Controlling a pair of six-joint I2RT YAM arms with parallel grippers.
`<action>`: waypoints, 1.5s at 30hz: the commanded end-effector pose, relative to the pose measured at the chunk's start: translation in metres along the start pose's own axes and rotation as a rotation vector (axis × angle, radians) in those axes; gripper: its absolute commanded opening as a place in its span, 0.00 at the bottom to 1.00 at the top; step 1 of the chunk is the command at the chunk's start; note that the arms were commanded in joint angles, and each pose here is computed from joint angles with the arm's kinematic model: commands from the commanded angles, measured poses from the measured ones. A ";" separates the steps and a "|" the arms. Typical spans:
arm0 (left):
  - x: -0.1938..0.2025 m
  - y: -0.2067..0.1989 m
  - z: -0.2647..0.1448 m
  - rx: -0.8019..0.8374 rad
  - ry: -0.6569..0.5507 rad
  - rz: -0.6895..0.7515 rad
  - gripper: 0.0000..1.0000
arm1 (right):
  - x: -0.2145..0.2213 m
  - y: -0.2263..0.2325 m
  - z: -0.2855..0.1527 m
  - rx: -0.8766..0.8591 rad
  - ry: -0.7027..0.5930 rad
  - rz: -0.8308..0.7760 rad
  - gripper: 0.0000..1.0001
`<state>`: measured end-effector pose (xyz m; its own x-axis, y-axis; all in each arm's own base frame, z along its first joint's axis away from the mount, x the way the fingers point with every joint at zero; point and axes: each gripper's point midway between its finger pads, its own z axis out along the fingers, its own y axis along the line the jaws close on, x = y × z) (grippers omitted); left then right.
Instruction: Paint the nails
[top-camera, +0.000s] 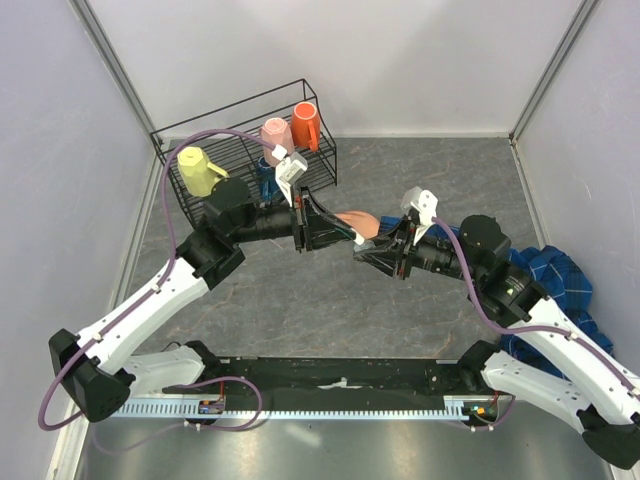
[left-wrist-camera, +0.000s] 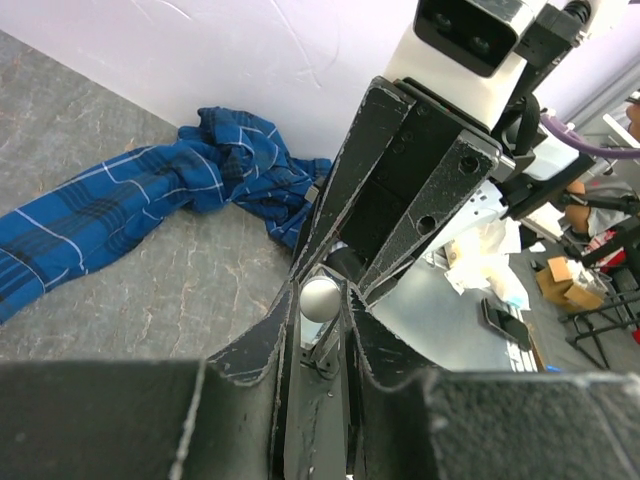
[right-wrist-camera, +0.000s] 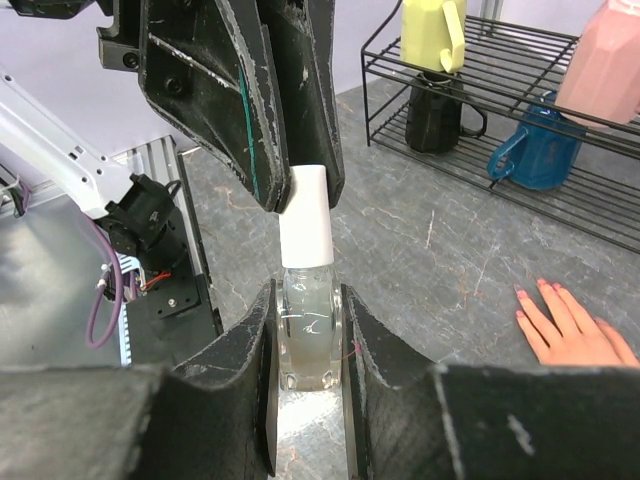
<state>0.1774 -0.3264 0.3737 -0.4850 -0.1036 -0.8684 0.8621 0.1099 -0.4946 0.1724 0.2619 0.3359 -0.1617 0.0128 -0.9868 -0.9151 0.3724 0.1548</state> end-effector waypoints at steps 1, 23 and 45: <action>0.020 0.001 -0.005 0.000 0.095 -0.005 0.02 | -0.066 0.014 -0.009 -0.032 -0.215 -0.101 0.00; 0.031 0.001 -0.002 0.062 0.180 0.095 0.02 | -0.092 0.014 -0.006 -0.025 -0.312 -0.017 0.00; 0.033 -0.028 -0.009 0.254 0.205 0.151 0.12 | -0.096 0.054 -0.011 -0.241 -0.306 -0.001 0.00</action>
<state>0.1442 -0.3233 0.3936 -0.2426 -0.0268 -0.9698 0.9591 -0.1568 -0.2356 0.1387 0.2810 0.3558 -0.3055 0.1001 -0.9469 -0.9364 0.1490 0.3178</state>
